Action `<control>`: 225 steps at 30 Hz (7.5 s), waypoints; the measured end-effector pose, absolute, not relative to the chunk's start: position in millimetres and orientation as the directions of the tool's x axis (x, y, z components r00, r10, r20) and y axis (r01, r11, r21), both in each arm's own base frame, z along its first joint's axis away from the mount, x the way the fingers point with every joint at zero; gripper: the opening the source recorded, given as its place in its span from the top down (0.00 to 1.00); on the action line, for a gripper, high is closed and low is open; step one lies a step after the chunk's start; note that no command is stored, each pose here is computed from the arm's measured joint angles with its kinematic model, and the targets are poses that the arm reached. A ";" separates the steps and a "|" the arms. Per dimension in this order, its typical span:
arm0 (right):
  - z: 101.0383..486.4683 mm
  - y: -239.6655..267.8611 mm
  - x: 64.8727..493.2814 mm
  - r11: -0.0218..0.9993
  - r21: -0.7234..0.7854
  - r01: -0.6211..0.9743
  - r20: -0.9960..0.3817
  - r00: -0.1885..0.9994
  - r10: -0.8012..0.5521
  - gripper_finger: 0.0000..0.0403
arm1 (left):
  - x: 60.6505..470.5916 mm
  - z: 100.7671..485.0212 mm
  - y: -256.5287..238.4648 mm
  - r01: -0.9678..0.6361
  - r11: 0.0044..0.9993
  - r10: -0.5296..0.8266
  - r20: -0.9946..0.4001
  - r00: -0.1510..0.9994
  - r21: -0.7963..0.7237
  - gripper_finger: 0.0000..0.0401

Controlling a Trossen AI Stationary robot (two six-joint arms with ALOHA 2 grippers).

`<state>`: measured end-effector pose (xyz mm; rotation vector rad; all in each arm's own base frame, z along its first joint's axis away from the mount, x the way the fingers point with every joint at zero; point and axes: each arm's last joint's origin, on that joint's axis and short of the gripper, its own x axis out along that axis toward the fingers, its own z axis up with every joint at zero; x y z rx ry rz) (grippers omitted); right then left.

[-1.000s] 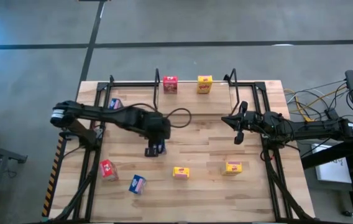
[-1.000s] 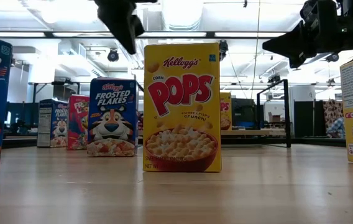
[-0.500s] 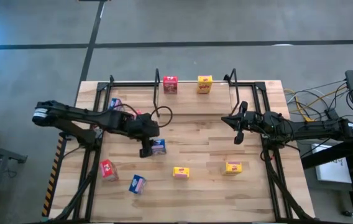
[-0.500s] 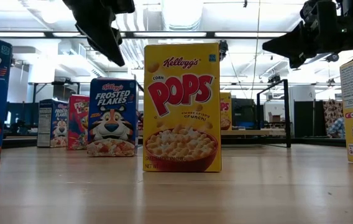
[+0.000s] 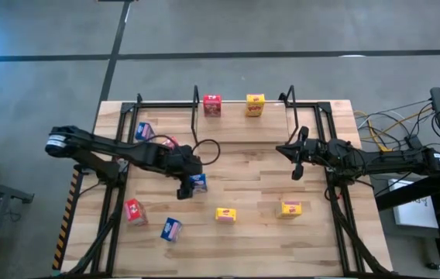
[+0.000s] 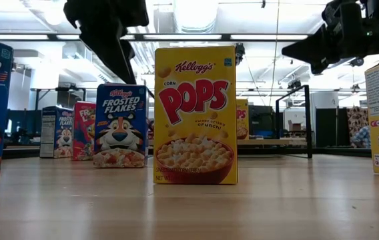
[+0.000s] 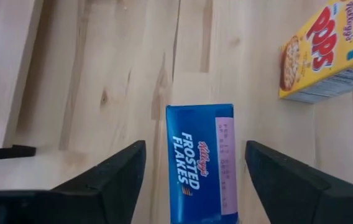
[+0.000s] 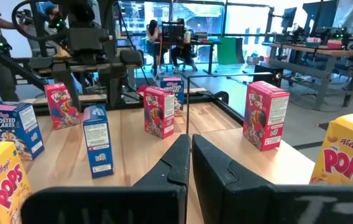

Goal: Stack cereal on shelf
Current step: Put the right blue cereal box on the shelf

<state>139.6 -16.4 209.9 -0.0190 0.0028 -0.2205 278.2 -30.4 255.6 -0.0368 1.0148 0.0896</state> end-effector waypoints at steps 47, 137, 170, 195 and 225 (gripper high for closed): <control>209.6 -16.4 139.6 0.975 -0.027 0.219 -0.004 0.976 -0.219 0.98 | 290.9 236.8 -35.3 -0.076 0.997 0.033 -0.888 0.459 -0.002 0.68; 209.3 -16.7 139.5 0.971 -0.090 0.221 -0.007 0.975 -0.223 0.98 | 383.8 271.0 123.0 -0.250 0.907 0.417 -0.632 0.653 0.340 0.52; 212.2 -18.0 139.6 0.964 -0.028 0.264 -0.012 0.964 -0.264 0.98 | 360.0 311.1 85.3 -0.218 0.919 0.382 -0.603 0.700 0.329 0.42; 266.1 -19.7 152.8 0.960 -0.051 0.275 -0.135 0.951 -0.280 0.98 | 337.6 240.1 57.1 -0.212 0.916 0.351 -0.428 0.833 0.340 0.42; 356.3 -75.9 261.2 0.914 -0.166 0.370 -0.554 0.732 -0.397 0.98 | 251.9 258.4 42.6 -0.259 0.838 0.434 -0.301 0.849 0.480 0.42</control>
